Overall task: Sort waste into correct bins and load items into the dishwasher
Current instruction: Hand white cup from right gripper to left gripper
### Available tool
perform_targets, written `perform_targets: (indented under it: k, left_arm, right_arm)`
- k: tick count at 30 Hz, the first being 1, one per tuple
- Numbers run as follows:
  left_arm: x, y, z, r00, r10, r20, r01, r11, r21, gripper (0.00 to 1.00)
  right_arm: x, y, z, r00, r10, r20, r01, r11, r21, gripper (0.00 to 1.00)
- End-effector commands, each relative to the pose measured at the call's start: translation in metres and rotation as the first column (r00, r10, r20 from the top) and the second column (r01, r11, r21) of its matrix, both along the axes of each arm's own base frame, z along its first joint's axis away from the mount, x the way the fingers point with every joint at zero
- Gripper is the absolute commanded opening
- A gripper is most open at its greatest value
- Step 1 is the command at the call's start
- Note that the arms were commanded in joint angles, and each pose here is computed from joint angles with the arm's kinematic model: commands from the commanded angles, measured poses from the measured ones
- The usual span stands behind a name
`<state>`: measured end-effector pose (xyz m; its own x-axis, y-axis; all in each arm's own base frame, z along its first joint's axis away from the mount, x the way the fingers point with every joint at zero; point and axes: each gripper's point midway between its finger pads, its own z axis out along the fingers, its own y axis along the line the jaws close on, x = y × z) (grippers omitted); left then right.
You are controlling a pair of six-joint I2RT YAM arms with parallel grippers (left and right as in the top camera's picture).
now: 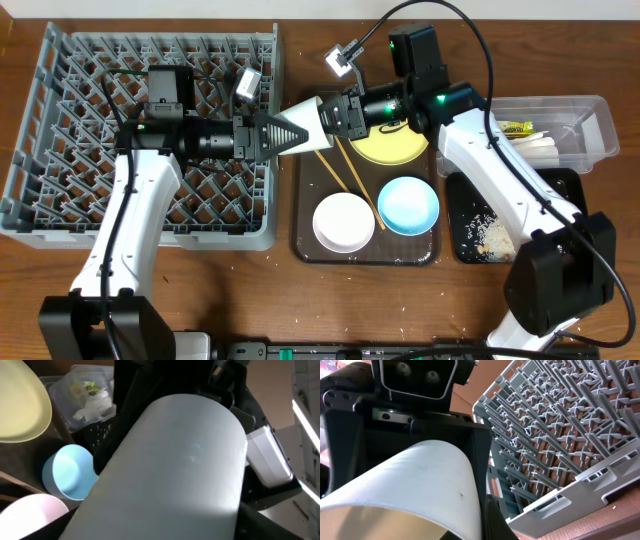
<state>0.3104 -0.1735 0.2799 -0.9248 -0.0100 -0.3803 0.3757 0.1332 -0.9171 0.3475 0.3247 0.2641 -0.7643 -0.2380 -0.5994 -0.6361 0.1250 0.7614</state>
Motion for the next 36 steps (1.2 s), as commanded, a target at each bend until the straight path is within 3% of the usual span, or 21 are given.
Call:
perform_targets:
  k: [1,5,9,15,29,36]
  left_arm:
    - [-0.001,-0.001,0.009,0.999,-0.016,0.035,0.017,1.0,-0.02,0.71]
    - [-0.001,-0.001,0.009,0.999,-0.016,0.036,0.017,1.0,-0.02,0.7]
    - [0.001,-0.001,0.012,0.998,-0.019,0.06,0.02,0.999,-0.025,0.8]
    - [0.0,-0.002,0.016,0.997,-0.028,0.079,0.031,0.999,-0.041,0.79]
    - [0.005,-0.001,0.018,0.994,-0.025,0.111,0.03,0.999,-0.042,0.43]
    - [0.013,-0.001,0.026,0.99,-0.017,0.139,0.024,0.999,-0.047,0.36]
  right_arm:
    - [-0.001,0.005,-0.011,1.0,-0.009,-0.024,0.008,1.0,-0.029,0.01]
    - [-0.003,0.003,-0.016,0.999,-0.015,-0.047,0.012,0.999,-0.05,0.01]
    - [-0.004,0.003,-0.017,0.998,-0.014,-0.055,0.012,0.999,-0.053,0.01]
    - [-0.005,0.002,-0.019,0.998,-0.015,-0.068,0.011,0.998,-0.06,0.01]
    - [-0.009,0.001,-0.022,0.996,-0.012,-0.09,0.006,0.997,-0.073,0.02]
    - [-0.009,0.001,-0.023,0.996,-0.015,-0.092,0.008,0.997,-0.076,0.41]
